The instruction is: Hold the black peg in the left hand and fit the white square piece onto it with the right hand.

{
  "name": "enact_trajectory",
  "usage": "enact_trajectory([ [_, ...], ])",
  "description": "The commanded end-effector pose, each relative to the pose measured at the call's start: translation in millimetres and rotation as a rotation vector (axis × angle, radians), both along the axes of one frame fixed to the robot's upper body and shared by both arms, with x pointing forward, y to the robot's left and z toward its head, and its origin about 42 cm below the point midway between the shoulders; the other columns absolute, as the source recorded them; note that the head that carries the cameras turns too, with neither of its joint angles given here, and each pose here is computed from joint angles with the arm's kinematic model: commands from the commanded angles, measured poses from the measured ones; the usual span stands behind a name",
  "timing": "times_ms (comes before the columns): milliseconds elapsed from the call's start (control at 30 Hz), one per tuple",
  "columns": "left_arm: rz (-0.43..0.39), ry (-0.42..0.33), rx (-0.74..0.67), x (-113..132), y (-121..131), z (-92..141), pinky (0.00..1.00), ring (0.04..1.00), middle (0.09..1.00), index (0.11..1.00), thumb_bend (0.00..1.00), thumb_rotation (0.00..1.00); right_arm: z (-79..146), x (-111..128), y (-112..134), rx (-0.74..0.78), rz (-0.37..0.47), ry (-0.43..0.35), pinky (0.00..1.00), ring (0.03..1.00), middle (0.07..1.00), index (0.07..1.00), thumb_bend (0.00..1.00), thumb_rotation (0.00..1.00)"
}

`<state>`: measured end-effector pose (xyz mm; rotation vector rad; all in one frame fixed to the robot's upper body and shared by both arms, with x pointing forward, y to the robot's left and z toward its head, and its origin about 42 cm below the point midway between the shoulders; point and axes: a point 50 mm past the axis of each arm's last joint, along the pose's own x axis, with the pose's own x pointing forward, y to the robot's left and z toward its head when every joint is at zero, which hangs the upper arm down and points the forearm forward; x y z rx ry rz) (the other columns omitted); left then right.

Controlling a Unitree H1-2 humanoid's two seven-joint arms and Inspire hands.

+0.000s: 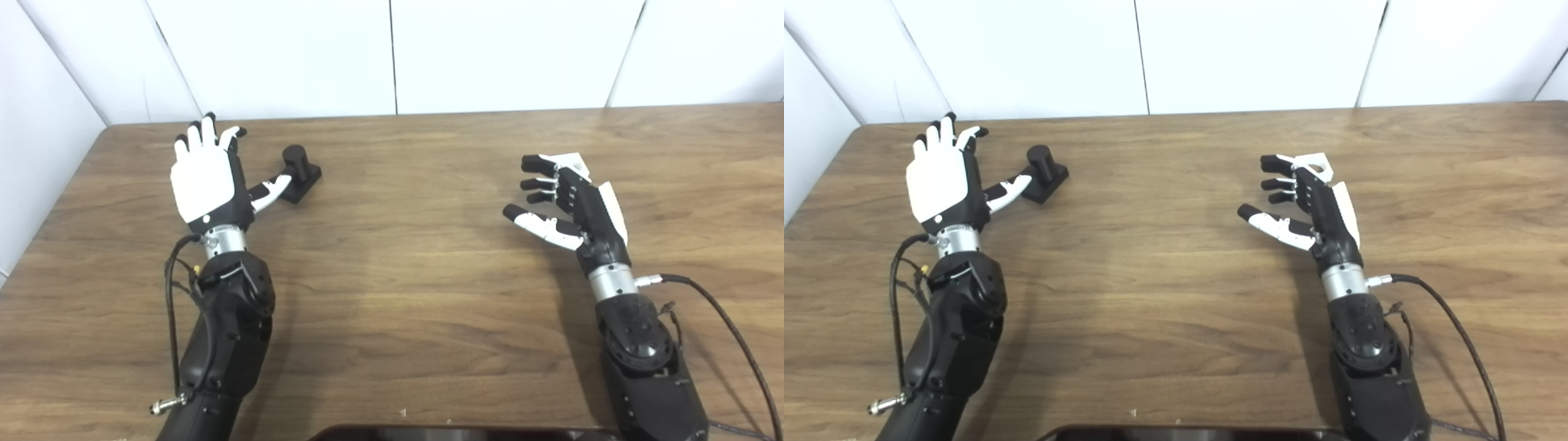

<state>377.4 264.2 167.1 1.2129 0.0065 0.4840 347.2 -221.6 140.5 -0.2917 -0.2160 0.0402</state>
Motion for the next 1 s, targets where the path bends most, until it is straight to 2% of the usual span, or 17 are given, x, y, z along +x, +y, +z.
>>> enact_trajectory([
  [0,0.012,-0.076,0.030,17,7,25,1.00,1.000,0.992,0.768,0.74,0.56,21,10,4,0.001,0.011,-0.083,0.61,0.688,0.770,0.743,0.66,0.29],
  [333,-0.026,0.000,-0.023,27,3,16,1.00,1.000,0.998,0.734,0.82,0.67,23,11,4,0.003,0.007,-0.087,0.62,0.690,0.770,0.744,0.65,0.30],
  [467,-0.048,0.025,-0.023,29,0,12,0.97,1.000,0.997,0.712,0.90,0.74,23,11,4,-0.002,0.003,-0.087,0.62,0.689,0.767,0.742,0.66,0.30],
  [567,-0.056,0.042,-0.020,30,-4,8,0.96,1.000,0.999,0.706,0.93,0.72,23,11,4,0.001,0.001,-0.088,0.61,0.689,0.769,0.741,0.66,0.31],
  [700,-0.066,0.057,-0.026,28,-7,4,1.00,1.000,1.000,0.700,0.94,0.67,23,11,5,0.003,-0.001,-0.091,0.61,0.687,0.769,0.741,0.66,0.31],
  [967,-0.067,0.116,-0.012,30,-7,-9,1.00,1.000,1.000,0.694,0.94,0.63,24,11,2,0.005,0.001,-0.100,0.60,0.684,0.762,0.737,0.65,0.30],
])
